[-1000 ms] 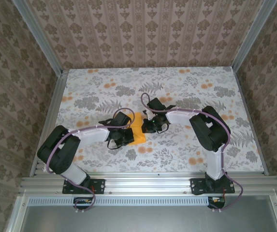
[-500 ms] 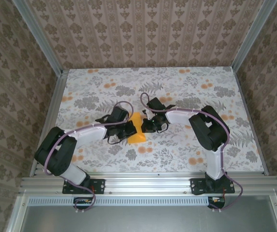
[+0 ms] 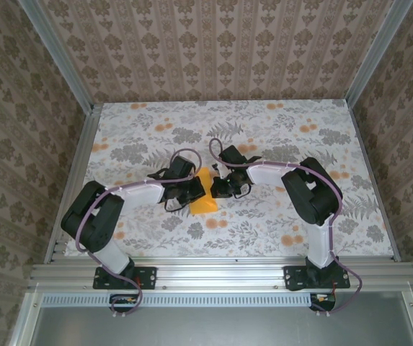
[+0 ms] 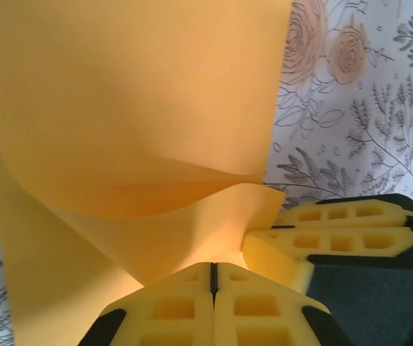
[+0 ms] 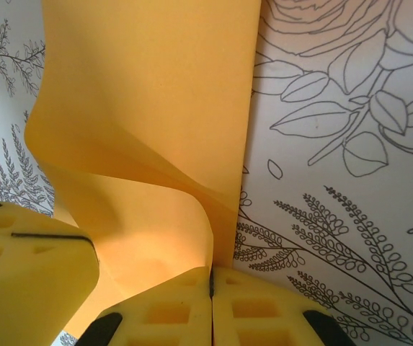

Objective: Fold a paper plane with a square sheet of paper (pick it up from the middle)
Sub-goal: Fold the triangle a second time at the center of the table.

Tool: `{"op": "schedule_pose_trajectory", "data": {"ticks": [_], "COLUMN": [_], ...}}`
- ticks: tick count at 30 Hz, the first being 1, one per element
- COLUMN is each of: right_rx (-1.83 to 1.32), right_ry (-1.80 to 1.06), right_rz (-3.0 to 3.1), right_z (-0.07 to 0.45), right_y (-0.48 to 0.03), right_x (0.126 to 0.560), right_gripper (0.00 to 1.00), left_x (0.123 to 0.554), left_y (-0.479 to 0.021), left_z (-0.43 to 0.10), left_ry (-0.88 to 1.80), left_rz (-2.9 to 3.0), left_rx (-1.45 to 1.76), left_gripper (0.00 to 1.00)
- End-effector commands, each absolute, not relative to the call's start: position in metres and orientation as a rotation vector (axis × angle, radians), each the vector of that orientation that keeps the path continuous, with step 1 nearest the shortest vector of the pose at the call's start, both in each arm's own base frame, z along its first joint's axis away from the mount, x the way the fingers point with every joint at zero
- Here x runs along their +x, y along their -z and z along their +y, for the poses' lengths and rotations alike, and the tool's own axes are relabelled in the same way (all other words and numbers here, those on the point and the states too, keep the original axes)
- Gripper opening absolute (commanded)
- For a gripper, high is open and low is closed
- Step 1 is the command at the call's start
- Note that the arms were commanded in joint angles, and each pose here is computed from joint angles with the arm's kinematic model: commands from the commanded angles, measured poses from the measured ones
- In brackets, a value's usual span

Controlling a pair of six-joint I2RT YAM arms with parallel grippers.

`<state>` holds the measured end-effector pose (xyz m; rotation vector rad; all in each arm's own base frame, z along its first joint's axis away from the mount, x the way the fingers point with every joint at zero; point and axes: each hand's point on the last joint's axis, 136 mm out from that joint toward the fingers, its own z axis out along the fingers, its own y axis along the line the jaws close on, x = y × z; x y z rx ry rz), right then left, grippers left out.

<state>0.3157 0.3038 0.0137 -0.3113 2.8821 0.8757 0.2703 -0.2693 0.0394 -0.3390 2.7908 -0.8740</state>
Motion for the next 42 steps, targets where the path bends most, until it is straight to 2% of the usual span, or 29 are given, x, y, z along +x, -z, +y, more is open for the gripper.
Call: {"op": "schedule_pose_trajectory", "data": {"ticks": [1, 18, 22, 27, 32, 38, 42], "right_rx": [-0.301, -0.28, -0.237, -0.203, -0.217, -0.24, -0.249], "right_ry": [-0.762, -0.734, -0.792, -0.814, -0.856, -0.911, -0.929], "right_rz": [2.984, 3.01, 2.964, 2.85, 2.863, 2.931, 2.971], "right_z": [0.289, 0.287, 0.294, 0.291, 0.293, 0.313, 0.322], "right_y": [0.017, 0.017, -0.011, -0.062, -0.071, -0.055, -0.044], "right_x": [0.305, 0.306, 0.314, 0.323, 0.305, 0.288, 0.283], "right_gripper": [0.08, 0.08, 0.18, 0.21, 0.17, 0.1, 0.09], "left_x": [0.272, 0.261, 0.256, 0.254, 0.253, 0.252, 0.252], "left_y": [-0.032, -0.005, 0.0, 0.001, 0.001, 0.002, 0.003], "left_z": [-0.259, -0.243, -0.239, -0.238, -0.241, -0.24, -0.24], "left_ry": [0.782, 0.65, 0.631, 0.622, 0.629, 0.627, 0.627], "left_rz": [2.815, 2.898, 2.915, 2.92, 2.921, 2.924, 2.923], "left_rx": [-0.395, -0.487, -0.506, -0.502, -0.486, -0.483, -0.492], "left_gripper": [0.04, 0.03, 0.02, 0.02, 0.02, 0.02, 0.02]}}
